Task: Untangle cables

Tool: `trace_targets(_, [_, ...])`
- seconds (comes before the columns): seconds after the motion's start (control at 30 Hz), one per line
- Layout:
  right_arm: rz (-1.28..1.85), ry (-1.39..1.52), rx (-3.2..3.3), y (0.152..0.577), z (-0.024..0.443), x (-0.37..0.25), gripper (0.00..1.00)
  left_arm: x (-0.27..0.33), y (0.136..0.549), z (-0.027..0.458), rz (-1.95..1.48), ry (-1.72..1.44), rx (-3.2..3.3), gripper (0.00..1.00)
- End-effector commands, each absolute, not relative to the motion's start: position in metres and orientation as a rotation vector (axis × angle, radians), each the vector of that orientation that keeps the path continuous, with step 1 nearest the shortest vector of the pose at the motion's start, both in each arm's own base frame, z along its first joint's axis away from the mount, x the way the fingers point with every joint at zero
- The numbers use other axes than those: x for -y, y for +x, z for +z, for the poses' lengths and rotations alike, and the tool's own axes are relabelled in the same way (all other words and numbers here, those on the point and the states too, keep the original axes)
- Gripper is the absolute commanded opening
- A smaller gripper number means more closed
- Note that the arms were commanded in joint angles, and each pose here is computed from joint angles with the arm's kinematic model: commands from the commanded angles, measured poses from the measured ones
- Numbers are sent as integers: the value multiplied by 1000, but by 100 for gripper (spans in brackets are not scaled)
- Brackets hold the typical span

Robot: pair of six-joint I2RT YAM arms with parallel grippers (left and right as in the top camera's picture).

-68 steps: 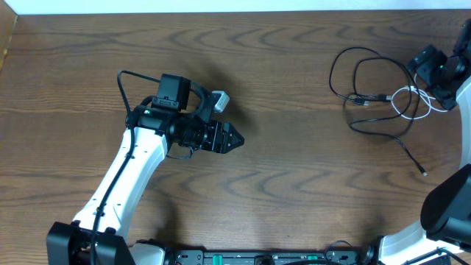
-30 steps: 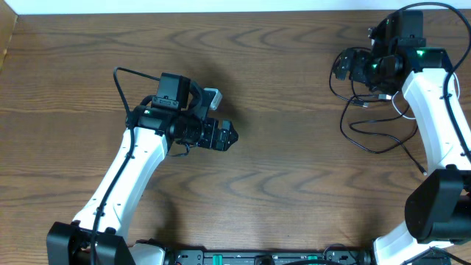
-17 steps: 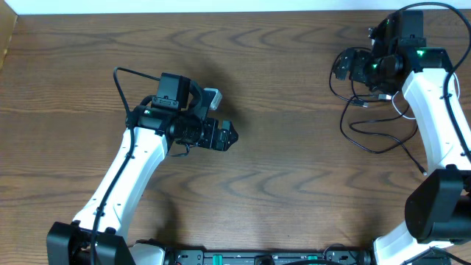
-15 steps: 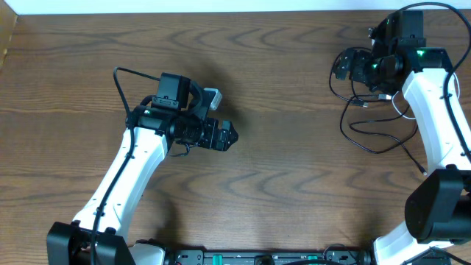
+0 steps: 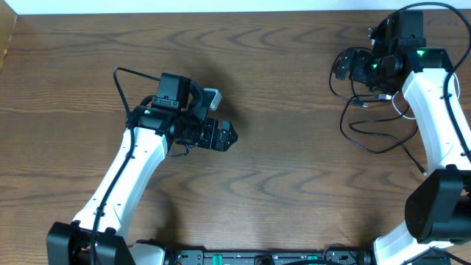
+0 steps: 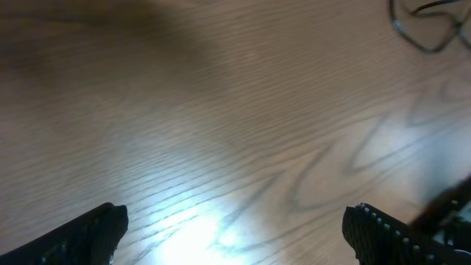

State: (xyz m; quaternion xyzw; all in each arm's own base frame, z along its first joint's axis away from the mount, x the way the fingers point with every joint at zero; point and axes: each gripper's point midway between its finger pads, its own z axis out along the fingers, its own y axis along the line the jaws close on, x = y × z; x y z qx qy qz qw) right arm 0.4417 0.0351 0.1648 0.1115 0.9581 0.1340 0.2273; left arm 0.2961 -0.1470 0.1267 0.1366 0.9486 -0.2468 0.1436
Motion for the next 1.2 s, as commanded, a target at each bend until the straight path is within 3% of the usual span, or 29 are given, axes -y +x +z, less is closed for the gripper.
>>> trace_targets(0.0, [370, 278, -2649, 440, 162, -40, 99, 129, 302, 118, -543, 381, -2764, 98])
trace_targets(0.27, [370, 278, -2649, 440, 162, -40, 99, 103, 326, 126, -304, 337, -2706, 98])
trace_targets(0.57, [370, 279, -2649, 440, 162, -40, 99, 96, 369, 226, -289, 284, -2300, 98])
trace_targets(0.87, [370, 279, -2649, 440, 162, -40, 99, 92, 345, 312, -288, 281, -2027, 98])
trace_targets(1.17, [370, 279, -2649, 440, 162, -40, 99, 88, 322, 346, -288, 278, -1921, 98])
